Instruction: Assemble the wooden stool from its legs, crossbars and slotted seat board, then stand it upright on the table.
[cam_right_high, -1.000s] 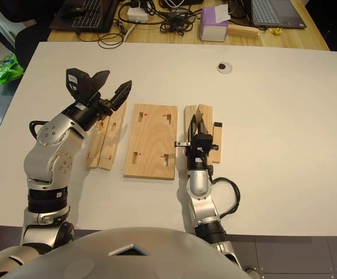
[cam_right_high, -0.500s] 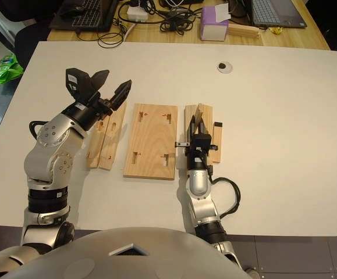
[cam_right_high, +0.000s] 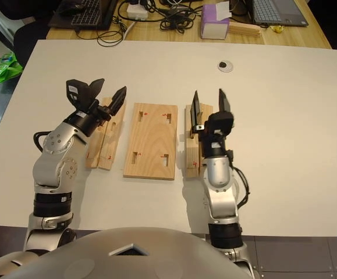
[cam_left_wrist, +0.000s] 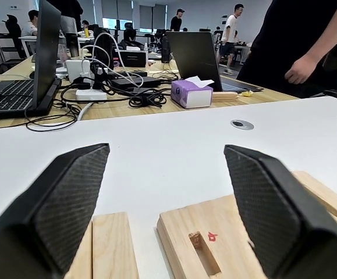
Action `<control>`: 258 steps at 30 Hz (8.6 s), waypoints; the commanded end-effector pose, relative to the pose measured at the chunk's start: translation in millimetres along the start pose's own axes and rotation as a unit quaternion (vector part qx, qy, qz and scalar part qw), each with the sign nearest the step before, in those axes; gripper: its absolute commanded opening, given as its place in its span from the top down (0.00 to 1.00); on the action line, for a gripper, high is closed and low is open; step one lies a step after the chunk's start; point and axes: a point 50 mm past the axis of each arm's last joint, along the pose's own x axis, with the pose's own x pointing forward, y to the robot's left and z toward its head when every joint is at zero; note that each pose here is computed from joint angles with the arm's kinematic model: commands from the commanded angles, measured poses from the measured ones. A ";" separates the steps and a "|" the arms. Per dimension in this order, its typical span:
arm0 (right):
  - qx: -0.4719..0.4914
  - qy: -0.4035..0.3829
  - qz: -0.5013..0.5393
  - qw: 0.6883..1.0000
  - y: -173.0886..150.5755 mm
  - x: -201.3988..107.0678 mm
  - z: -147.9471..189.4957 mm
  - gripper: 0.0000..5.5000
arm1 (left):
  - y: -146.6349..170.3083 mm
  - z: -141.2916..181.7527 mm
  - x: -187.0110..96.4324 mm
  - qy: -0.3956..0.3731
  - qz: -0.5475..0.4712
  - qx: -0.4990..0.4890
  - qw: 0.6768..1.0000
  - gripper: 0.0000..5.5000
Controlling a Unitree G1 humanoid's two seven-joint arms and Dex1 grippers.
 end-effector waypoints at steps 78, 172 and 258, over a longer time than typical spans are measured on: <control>-0.096 0.191 0.140 0.967 8.1 -39.0 -62.0 0.47 | 9.3 -23.1 -4.0 -0.003 0.054 0.003 0.999 0.34; 0.086 -0.071 0.293 0.949 63.5 12.3 32.1 0.93 | -3.6 51.5 33.8 0.036 -0.258 -0.448 0.855 0.81; -0.123 0.008 0.162 0.979 -95.9 27.5 21.4 0.02 | -36.2 59.1 -31.7 0.004 0.087 -0.137 0.987 0.81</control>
